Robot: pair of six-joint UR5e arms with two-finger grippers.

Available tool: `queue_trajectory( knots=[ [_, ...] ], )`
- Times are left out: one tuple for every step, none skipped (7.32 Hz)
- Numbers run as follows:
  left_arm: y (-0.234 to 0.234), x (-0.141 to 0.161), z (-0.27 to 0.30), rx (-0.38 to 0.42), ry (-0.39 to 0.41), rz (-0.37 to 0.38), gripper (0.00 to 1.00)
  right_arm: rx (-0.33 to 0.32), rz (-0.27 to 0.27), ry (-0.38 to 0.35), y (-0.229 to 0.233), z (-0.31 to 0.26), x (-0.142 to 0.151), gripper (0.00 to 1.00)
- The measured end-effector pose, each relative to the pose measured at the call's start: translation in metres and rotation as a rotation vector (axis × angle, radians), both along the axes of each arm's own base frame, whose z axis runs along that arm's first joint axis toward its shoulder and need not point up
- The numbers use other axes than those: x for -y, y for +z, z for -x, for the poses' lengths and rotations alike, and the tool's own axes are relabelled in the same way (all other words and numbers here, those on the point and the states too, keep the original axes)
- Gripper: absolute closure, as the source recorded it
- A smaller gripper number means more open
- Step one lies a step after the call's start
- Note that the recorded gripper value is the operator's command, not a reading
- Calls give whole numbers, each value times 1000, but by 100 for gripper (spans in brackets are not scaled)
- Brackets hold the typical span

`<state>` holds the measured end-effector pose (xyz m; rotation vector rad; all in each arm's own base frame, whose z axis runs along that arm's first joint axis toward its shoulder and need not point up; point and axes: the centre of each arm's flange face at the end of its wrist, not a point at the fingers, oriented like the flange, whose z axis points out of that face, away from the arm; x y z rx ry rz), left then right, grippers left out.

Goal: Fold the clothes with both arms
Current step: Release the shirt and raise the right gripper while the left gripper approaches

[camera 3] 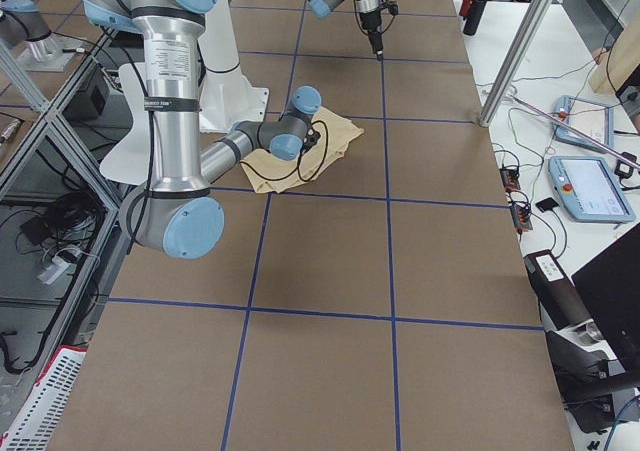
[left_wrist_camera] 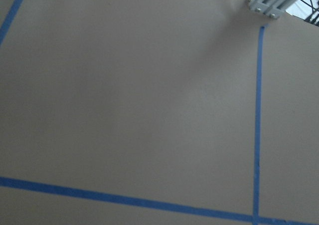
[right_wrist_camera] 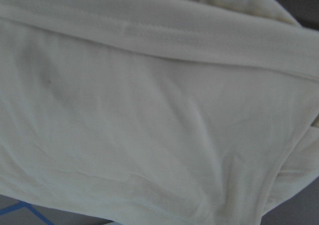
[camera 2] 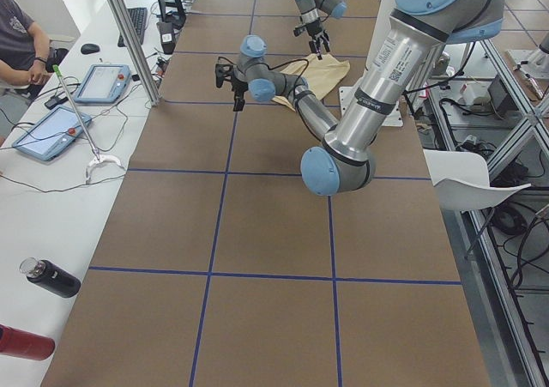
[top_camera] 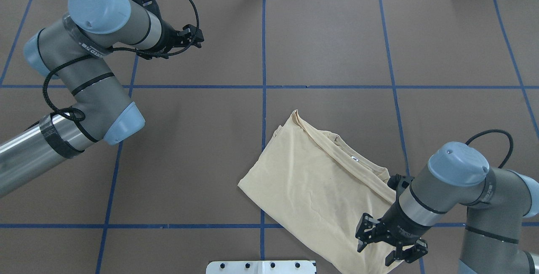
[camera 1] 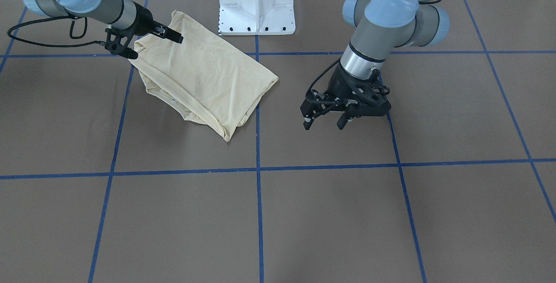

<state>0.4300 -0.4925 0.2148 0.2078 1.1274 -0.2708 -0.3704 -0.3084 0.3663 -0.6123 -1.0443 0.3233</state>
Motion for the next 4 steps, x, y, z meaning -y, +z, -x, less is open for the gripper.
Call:
queue_trajectory(
  knots=[
    [-11, -33, -14, -47, 35, 29, 1, 41, -40, 84, -14, -19, 29, 0],
    [-18, -62, -32, -91, 64, 74, 1, 59, -82, 165, -24, -33, 52, 0],
    [-18, -87, -48, -142, 81, 126, 1, 60, -117, 227, -29, -38, 67, 0],
    [-10, -105, -57, -190, 93, 164, 1, 55, -146, 267, -32, -38, 76, 0]
  ],
)
